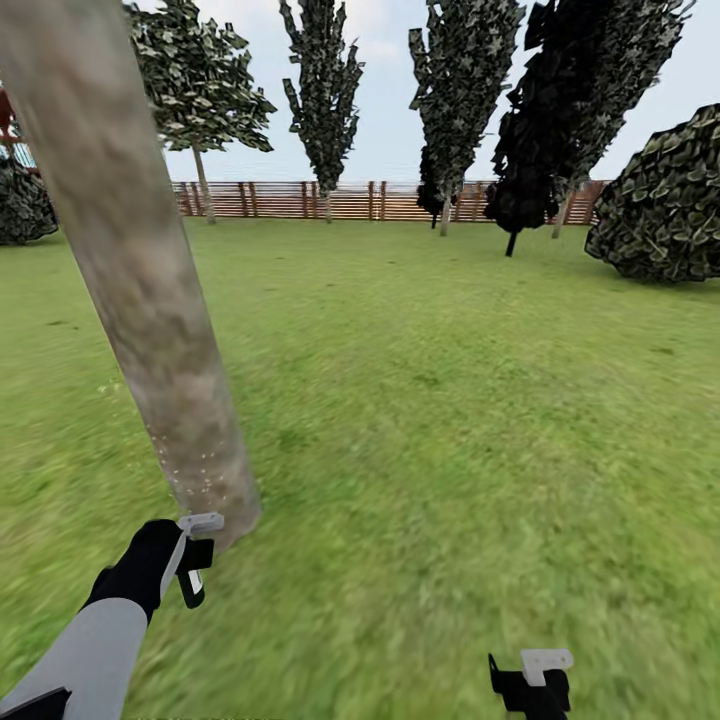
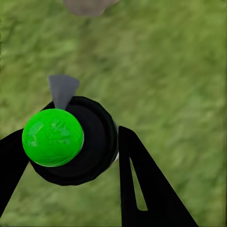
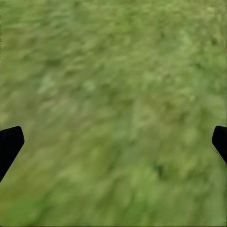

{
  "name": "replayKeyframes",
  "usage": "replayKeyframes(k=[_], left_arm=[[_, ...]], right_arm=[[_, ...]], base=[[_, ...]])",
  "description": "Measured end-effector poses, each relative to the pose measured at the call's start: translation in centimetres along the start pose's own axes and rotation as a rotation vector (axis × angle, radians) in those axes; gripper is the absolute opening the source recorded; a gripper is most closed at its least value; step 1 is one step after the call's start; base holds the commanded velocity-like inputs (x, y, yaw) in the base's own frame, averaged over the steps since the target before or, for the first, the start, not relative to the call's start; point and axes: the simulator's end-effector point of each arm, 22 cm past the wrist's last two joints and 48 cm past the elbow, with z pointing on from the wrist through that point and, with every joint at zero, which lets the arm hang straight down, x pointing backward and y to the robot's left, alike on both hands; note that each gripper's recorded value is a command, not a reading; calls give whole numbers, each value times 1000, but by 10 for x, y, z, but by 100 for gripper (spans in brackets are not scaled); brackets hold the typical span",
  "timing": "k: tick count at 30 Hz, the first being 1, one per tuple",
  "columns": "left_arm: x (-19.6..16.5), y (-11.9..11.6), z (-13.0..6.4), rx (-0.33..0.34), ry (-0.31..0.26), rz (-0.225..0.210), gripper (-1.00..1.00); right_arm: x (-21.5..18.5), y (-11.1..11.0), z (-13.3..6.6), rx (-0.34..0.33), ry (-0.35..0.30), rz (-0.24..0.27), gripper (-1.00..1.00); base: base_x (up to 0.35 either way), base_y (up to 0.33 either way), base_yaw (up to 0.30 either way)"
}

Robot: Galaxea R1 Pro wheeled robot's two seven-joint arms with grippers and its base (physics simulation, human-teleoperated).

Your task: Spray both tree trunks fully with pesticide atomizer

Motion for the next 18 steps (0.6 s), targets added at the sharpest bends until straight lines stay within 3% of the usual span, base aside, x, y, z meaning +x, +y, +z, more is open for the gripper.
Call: replayKeyframes(k=[4, 12, 18], left_arm=[[-2, 1, -1, -5, -4, -1, -100], [-18, -10, -7, 26, -20, -3, -100], [-87, -40, -44, 104, -40, -17, -100]], right_arm=[[0, 0, 0, 0, 1, 0, 100], [0, 0, 0, 0, 1, 1, 100], [0, -1, 0, 1, 0, 0, 100]], base=[[-102, -216, 276], [-69, -15, 268], [0, 0, 36]])
